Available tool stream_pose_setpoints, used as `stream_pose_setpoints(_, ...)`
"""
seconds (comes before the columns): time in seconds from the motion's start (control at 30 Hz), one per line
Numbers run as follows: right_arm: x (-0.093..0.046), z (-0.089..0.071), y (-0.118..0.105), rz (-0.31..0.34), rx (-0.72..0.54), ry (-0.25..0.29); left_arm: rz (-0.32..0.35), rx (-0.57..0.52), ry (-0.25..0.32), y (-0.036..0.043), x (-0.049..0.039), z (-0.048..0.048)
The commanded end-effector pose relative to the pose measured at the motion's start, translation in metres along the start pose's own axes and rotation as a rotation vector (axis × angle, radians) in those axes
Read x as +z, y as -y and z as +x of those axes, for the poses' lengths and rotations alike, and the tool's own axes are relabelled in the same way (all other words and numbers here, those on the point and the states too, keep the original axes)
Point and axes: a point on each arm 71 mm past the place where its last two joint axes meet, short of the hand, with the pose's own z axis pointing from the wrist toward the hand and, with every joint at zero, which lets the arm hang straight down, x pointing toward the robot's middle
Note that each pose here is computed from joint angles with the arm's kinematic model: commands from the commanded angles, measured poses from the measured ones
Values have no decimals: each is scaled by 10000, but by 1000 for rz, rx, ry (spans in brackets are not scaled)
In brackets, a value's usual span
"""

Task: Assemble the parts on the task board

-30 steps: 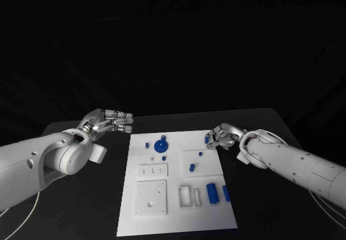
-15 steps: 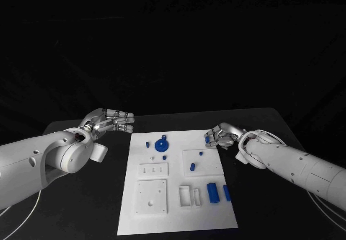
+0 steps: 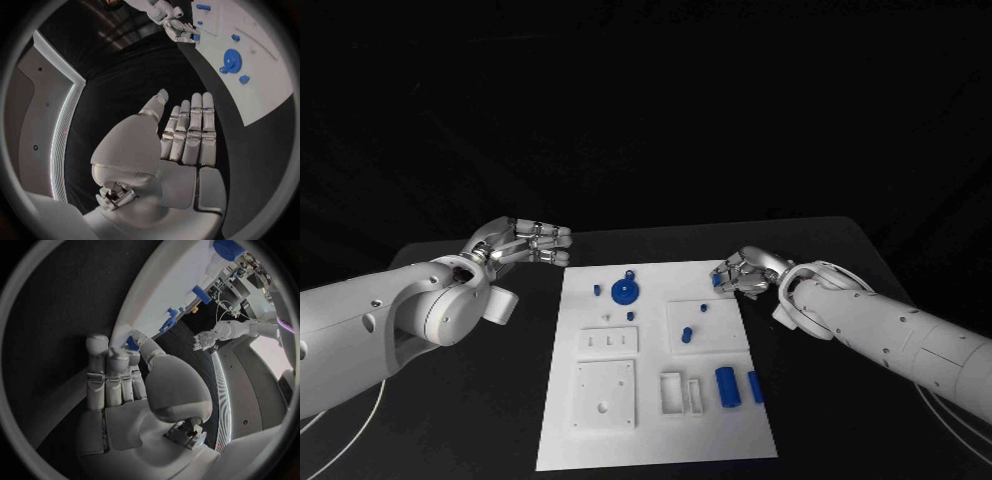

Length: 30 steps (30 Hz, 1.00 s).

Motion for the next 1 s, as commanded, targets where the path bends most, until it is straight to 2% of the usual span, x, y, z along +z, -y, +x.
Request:
stream_pose_setpoints(0.03,-17,58,48,24,-24,-28,5,-2,-21,8,5,26)
stream_pose_setpoints(0.33,-12,65,38,21,-30,-10,4,-2,-22,6,5,27)
stream_pose_setpoints(0.7,-1,44,10,23,-30,48,2,-1,-25,7,4,32)
stream_pose_setpoints(1.0,2,30,-15,22,-30,75,-2,0,-27,5,1,35)
